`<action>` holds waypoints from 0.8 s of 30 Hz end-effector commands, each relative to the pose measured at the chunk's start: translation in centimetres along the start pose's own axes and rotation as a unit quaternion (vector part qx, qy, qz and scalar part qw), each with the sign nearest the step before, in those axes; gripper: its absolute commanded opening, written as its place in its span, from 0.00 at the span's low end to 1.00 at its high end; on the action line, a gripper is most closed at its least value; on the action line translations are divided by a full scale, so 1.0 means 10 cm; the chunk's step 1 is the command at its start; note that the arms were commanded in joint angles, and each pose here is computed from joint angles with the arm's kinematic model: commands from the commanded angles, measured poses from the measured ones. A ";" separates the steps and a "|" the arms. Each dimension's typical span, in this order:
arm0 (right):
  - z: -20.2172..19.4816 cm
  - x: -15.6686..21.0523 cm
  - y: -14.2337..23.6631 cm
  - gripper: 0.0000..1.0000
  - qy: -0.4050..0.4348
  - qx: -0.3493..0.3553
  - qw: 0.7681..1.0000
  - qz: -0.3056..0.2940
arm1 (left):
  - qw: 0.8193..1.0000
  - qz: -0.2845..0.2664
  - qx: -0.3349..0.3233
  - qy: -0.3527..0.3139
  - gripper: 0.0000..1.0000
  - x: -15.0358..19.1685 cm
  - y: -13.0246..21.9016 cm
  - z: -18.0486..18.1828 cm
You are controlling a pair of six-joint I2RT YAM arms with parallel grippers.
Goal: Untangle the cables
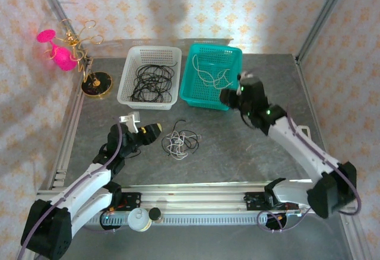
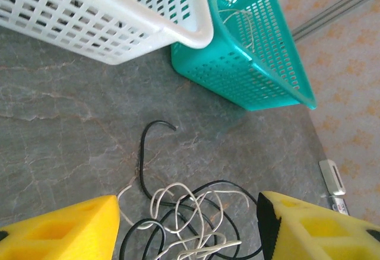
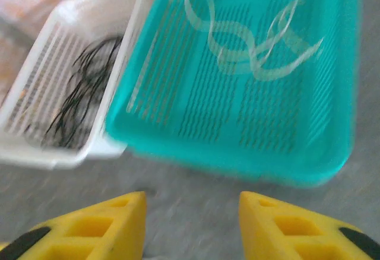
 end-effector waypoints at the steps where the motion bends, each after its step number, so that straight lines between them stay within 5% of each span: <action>1: 0.00 0.66 0.00 0.42 -0.092 -0.049 0.990 0.091 | 1.000 -0.009 0.000 -0.014 0.61 -0.05 -0.03 -0.02; 7: -0.06 1.12 -0.09 0.36 -0.099 -0.055 0.984 0.136 | 1.000 -0.007 0.010 -0.018 0.59 -0.09 -0.08 -0.08; 24: 0.04 1.45 -0.82 0.33 -0.064 -0.056 0.972 0.217 | 1.000 -0.016 0.010 -0.025 0.59 -0.12 -0.01 -0.12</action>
Point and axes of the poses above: each hand's point on the last joint's axis, 136 mm out from that joint toward the fingers, its own y axis back along the fingers, its own z axis along the line the jaws close on, x = y × z, the point moved 4 cm from there along y, back along the fingers, and after that the axes turned 10 degrees about -y, right-handed, at the moved point
